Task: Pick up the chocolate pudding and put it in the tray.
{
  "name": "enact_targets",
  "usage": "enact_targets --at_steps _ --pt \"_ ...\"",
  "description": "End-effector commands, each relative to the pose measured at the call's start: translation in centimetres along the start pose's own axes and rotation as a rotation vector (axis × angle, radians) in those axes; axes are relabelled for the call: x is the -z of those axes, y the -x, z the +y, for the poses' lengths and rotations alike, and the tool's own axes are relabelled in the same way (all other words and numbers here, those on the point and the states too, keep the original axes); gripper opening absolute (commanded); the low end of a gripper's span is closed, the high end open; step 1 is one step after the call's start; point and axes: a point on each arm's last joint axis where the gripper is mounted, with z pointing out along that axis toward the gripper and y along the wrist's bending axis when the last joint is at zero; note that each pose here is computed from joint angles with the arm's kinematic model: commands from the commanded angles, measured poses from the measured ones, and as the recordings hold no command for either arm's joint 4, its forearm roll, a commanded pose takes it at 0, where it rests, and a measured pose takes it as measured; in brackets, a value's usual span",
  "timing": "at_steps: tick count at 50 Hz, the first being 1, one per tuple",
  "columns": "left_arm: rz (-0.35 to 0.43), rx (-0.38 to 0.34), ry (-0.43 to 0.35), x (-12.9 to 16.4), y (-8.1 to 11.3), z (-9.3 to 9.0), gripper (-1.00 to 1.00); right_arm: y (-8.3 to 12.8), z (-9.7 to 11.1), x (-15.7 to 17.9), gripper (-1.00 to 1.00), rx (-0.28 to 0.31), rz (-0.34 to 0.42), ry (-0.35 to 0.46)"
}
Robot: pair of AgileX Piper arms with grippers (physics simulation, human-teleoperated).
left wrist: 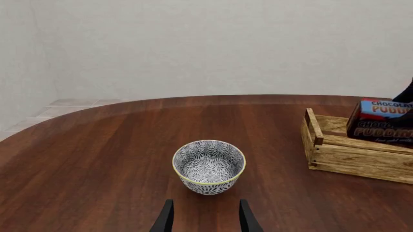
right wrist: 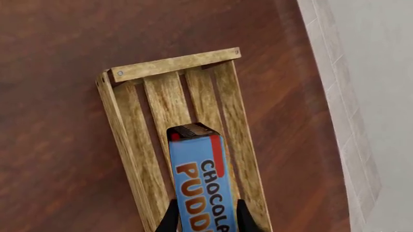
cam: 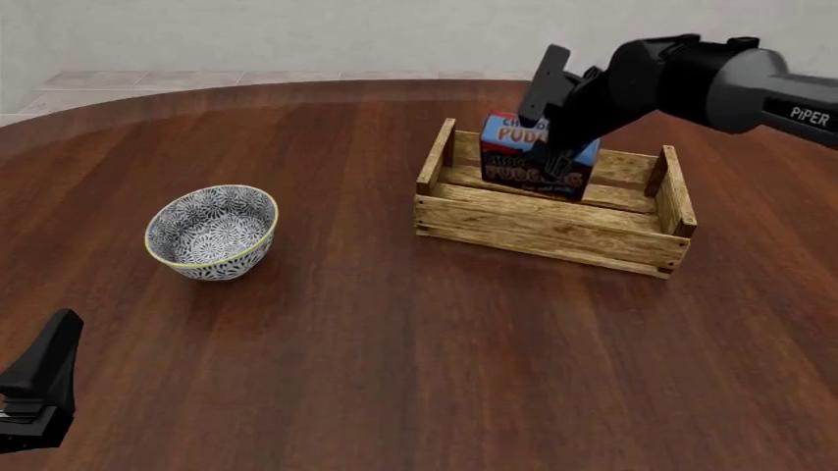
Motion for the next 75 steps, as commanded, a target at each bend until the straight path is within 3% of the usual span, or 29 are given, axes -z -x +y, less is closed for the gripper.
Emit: enact_targets --at_steps 1,75 --pt "0.0 0.0 0.0 0.0 0.0 0.0 1.0 -0.3 0.1 -0.9 -1.0 -0.035 0.004 0.001" --pt "0.0 0.0 0.0 0.0 0.0 0.0 1.0 -0.7 1.2 -3.7 -1.0 -0.086 0.022 0.03"
